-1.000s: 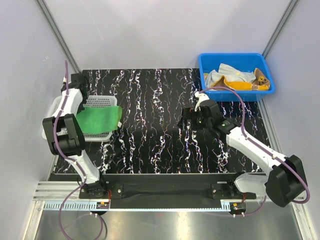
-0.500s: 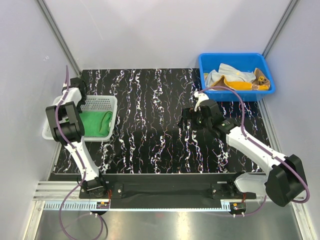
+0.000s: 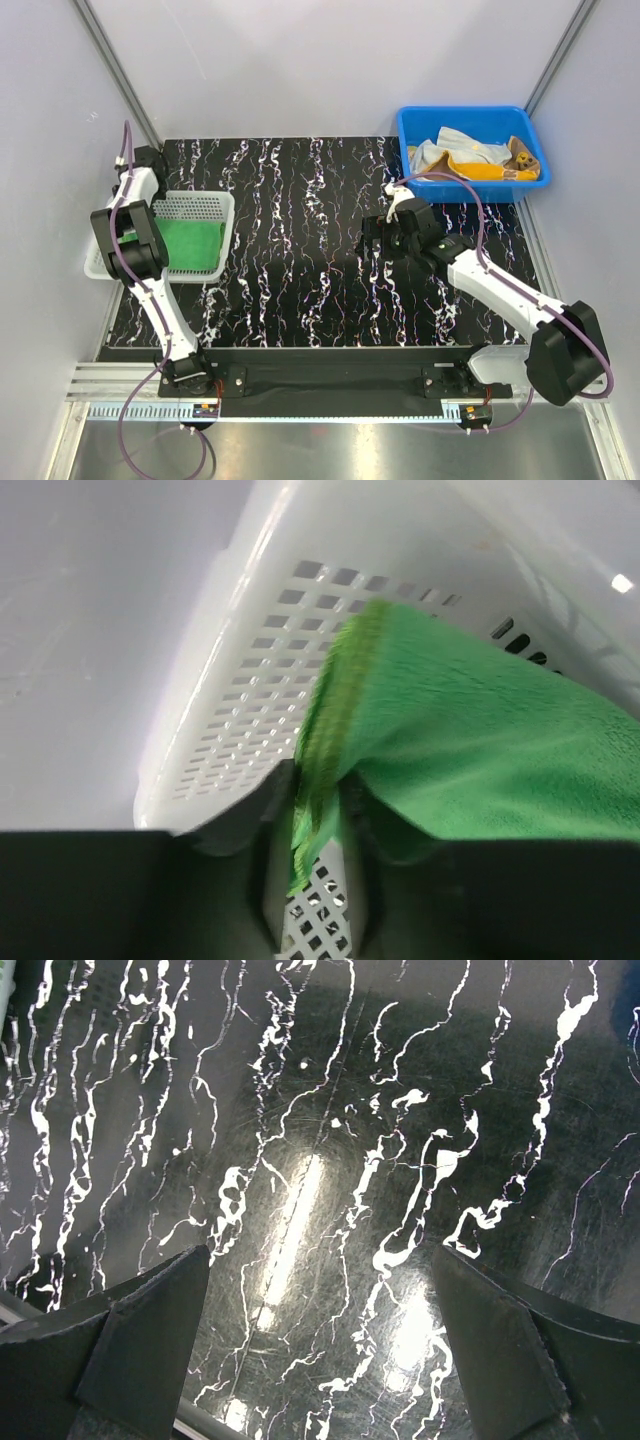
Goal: Fold and stack the towels
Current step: Neatly place the folded towel into the bin, then grab crumpled towel
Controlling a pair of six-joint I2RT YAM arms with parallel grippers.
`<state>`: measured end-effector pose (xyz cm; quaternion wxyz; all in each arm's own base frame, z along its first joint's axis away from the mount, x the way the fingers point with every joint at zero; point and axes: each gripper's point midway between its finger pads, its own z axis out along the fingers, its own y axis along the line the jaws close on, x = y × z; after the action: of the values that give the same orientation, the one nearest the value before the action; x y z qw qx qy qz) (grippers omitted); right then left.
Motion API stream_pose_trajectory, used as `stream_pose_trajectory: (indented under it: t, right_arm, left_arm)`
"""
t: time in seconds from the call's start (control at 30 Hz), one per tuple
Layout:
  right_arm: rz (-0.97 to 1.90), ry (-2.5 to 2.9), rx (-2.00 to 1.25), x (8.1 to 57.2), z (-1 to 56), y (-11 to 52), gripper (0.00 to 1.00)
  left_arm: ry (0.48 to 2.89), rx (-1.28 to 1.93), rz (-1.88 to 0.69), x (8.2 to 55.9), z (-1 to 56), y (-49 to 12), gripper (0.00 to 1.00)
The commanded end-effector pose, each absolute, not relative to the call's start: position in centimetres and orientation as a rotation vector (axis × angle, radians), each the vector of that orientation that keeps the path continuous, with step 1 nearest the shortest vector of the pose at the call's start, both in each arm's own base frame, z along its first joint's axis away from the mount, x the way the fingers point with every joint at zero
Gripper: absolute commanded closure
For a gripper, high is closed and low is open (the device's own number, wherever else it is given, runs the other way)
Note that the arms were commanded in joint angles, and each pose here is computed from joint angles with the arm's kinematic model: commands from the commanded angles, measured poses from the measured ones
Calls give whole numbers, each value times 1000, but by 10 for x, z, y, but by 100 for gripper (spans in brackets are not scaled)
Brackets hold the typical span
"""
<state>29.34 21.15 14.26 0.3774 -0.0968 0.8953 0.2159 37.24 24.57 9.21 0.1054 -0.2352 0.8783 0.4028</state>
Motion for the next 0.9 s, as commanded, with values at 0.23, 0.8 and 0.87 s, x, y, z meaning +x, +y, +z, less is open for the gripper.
stream_pose_trajectory:
  t: [0.23, 0.8, 0.87]
  right_arm:
    - [541, 2237, -218, 309, 174, 214, 0]
    - [121, 2010, 269, 428, 310, 92, 0]
    - [54, 1984, 307, 450, 315, 60, 2]
  left_arm:
    - [2435, -811, 1133, 374, 152, 238, 26]
    - [2279, 26, 112, 368, 269, -67, 1]
    - [2264, 116, -78, 349, 268, -106, 1]
